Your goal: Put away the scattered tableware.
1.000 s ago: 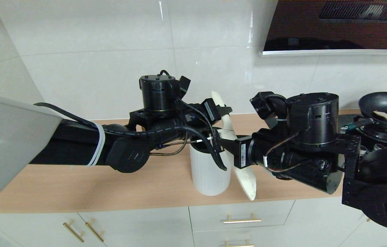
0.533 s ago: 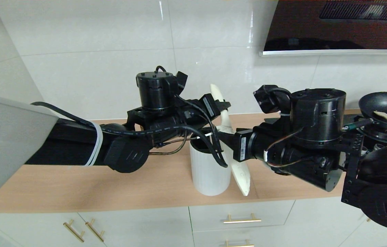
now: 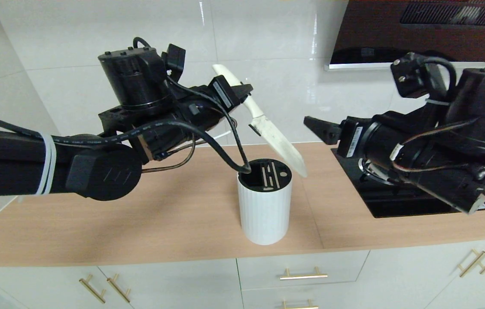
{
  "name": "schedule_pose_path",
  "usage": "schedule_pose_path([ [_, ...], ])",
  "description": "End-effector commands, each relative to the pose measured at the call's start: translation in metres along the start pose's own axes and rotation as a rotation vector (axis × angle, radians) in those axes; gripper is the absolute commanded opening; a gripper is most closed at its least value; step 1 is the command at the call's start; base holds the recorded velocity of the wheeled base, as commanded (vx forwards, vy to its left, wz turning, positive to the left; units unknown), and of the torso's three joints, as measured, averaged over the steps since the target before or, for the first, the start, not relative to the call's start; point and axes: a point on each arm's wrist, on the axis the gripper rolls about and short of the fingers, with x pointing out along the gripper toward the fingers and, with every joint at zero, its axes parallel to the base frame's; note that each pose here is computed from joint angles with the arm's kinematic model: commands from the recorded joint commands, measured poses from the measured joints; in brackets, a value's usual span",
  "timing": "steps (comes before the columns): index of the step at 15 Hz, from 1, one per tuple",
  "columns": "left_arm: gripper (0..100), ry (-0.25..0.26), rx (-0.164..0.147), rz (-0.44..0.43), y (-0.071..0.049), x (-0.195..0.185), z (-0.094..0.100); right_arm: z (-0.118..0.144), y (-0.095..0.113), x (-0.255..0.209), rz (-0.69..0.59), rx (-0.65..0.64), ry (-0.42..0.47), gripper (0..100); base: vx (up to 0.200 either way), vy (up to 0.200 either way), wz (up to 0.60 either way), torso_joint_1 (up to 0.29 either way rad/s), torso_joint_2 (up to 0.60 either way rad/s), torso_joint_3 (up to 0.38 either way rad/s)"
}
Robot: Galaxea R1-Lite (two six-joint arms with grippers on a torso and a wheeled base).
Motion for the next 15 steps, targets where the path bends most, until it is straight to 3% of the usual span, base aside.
schedule_pose_path([
  [1,0,-0.059,0.078,0.032,0.0,-0.006,0.005,0.019,-0.014,-0.009,-0.043,0.001,-0.06,100,0.0,0.0,0.0,0.0,0.0,0.0],
  [3,0,-0.169,0.257,0.055,0.002,-0.007,0.004,0.017,-0.017,-0.006,-0.053,-0.012,-0.053,100,0.0,0.0,0.0,0.0,0.0,0.0],
  [5,0,-0.254,0.384,0.034,-0.001,-0.014,0.006,0.013,-0.017,-0.002,-0.055,-0.019,-0.042,100,0.0,0.0,0.0,0.0,0.0,0.0],
  [6,0,-0.248,0.457,0.04,0.0,-0.017,0.003,0.01,-0.018,0.001,-0.059,-0.021,-0.032,100,0.0,0.0,0.0,0.0,0.0,0.0],
  [7,0,-0.238,0.493,0.049,0.001,-0.018,0.0,0.009,-0.018,0.002,-0.06,-0.021,-0.029,100,0.0,0.0,0.0,0.0,0.0,0.0],
  [8,0,-0.21,0.588,0.062,0.005,-0.018,-0.01,0.006,-0.018,0.004,-0.061,-0.026,-0.021,100,0.0,0.0,0.0,0.0,0.0,0.0],
  [10,0,-0.182,0.64,0.049,0.003,-0.017,-0.025,0.005,-0.018,0.005,-0.061,-0.026,-0.018,100,0.0,0.0,0.0,0.0,0.0,0.0],
  [12,0,-0.159,0.643,0.039,0.002,-0.016,-0.034,0.004,-0.018,0.006,-0.062,-0.028,-0.017,100,0.0,0.0,0.0,0.0,0.0,0.0],
  [15,0,-0.138,0.648,0.052,0.009,-0.011,-0.04,0.005,-0.018,0.005,-0.061,-0.028,-0.02,100,0.0,0.0,0.0,0.0,0.0,0.0],
])
